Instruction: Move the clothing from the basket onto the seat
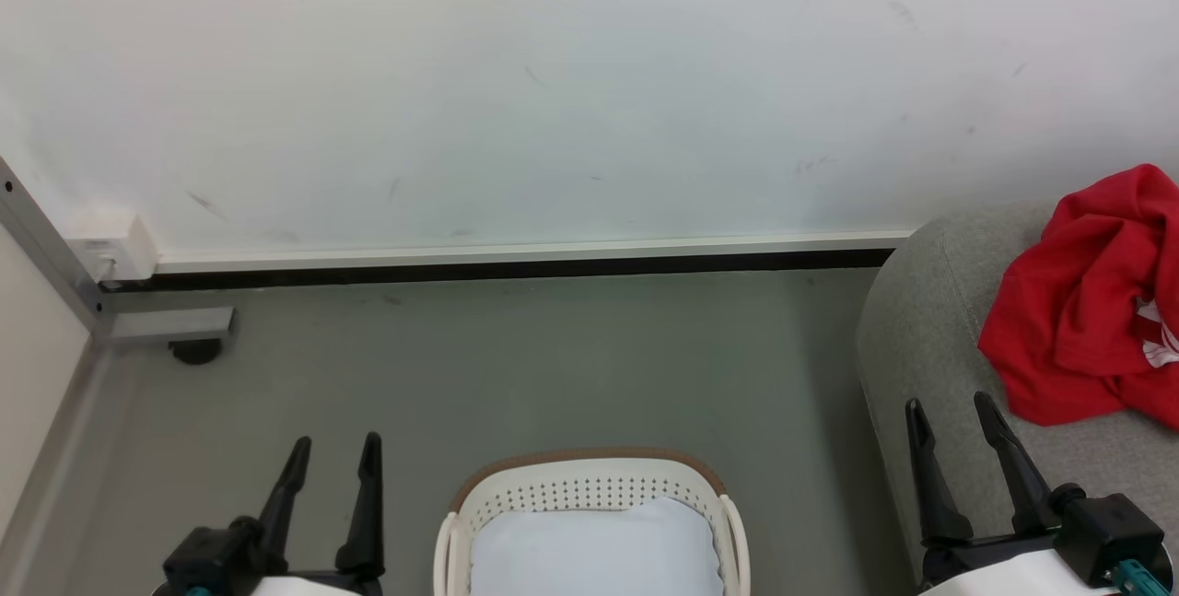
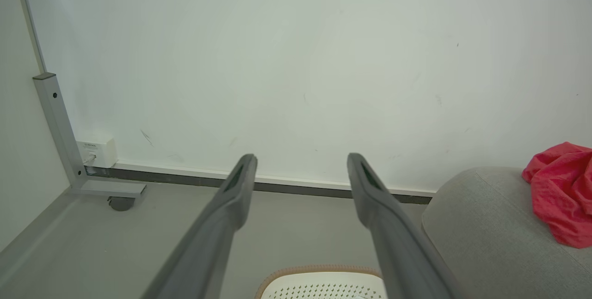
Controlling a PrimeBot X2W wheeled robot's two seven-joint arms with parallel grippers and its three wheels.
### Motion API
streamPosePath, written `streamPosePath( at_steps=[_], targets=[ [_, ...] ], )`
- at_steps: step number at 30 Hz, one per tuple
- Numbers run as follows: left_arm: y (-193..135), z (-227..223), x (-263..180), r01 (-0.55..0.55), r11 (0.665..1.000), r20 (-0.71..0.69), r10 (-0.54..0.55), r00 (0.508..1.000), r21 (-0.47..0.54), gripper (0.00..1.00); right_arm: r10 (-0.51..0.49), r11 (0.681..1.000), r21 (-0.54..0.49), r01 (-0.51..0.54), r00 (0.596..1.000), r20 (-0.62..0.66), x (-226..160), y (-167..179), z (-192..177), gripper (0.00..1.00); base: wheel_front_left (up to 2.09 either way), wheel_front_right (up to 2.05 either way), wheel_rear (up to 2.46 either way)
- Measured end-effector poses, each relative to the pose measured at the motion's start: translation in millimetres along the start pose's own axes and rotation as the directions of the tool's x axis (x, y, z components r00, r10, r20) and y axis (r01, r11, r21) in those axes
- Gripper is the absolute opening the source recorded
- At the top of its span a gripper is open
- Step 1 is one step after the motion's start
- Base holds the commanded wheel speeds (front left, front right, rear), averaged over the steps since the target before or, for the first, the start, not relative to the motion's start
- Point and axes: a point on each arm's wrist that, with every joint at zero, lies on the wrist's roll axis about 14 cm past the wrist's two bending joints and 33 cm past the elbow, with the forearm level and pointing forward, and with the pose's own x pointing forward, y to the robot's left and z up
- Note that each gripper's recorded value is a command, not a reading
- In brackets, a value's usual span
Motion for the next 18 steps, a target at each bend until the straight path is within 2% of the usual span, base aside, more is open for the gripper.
streamPosePath(
  at_steps=[18],
  targets=[
    [-4.9,-3.2,2.8,0.020,1.000,-0.010,-0.020,1.000,0.002,1.00,-0.005,1.000,0.003,0.005,1.000,-0.004,-1.6,-0.1,-1.1,1.00,0.00,0.00,0.00]
  ],
)
